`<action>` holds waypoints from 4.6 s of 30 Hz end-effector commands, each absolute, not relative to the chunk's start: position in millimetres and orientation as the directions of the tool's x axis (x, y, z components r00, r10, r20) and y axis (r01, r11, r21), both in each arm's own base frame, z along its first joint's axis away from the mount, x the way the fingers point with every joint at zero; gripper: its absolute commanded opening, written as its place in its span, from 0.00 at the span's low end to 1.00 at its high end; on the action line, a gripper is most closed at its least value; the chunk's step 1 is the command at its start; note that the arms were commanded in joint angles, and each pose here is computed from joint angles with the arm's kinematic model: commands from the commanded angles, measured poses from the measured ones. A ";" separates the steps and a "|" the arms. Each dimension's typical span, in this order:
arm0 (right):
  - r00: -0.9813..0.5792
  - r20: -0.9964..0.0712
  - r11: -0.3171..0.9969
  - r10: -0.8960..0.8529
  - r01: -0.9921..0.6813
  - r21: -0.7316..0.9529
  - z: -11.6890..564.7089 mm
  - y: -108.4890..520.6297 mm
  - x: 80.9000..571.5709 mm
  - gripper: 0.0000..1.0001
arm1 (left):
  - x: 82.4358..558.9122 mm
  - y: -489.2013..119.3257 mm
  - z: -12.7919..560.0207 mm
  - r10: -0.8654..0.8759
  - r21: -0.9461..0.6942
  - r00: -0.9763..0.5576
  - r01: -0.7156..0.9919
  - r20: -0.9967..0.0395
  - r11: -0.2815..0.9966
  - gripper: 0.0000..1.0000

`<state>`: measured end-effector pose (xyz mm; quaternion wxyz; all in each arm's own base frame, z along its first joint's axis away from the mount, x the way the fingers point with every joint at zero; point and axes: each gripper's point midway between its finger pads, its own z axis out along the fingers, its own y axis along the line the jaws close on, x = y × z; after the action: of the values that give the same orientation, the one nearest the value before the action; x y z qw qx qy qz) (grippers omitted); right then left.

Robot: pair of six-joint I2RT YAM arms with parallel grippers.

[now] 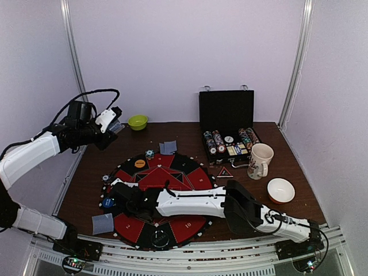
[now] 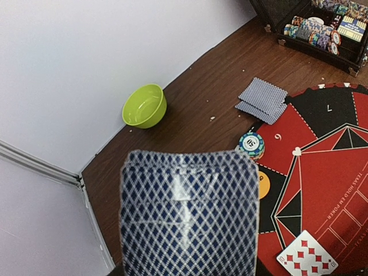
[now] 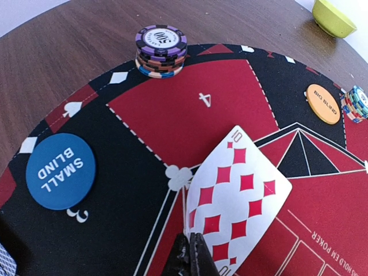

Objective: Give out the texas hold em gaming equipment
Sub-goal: Flop the poker card in the community card area, then pick up the poker card from the face-down deck piles.

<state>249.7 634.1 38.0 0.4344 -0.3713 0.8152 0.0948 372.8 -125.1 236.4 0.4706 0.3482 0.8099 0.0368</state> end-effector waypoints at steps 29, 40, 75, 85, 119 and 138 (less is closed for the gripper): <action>-0.403 -0.799 0.692 -0.446 -0.721 -0.023 41.4 650.2 227.6 0.32 | 378.6 -129.5 253.0 0.574 0.387 -0.263 0.520 -0.776 0.762 0.41; -0.265 -0.887 0.407 -0.379 -0.908 0.097 195.3 641.4 191.0 0.48 | 378.9 -130.0 251.5 0.578 0.390 -0.261 0.524 -0.773 0.758 0.41; -0.665 -0.717 0.226 -0.210 -0.747 0.626 257.5 538.0 308.7 0.75 | 289.0 -227.4 210.5 0.691 0.332 0.039 0.896 -0.722 0.296 0.37; -0.656 -0.713 0.281 -0.248 -0.753 0.595 229.9 559.0 317.9 0.73 | 291.6 -226.1 209.4 0.698 0.336 0.032 0.891 -0.716 0.305 0.37; -0.585 -0.748 0.401 -0.313 -0.795 0.455 256.5 518.9 316.2 0.01 | 299.2 -219.7 210.4 0.715 0.364 0.015 0.868 -0.699 0.338 0.37; -0.364 -0.862 0.874 -0.354 -0.456 -0.166 300.6 363.6 371.9 0.00 | 346.3 -188.3 217.5 0.689 0.377 -0.173 0.732 -0.704 0.568 0.37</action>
<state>348.4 432.8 291.5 0.4157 -0.2932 0.8202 0.2617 313.5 -201.3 195.2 0.4073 0.5288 0.7427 -0.0530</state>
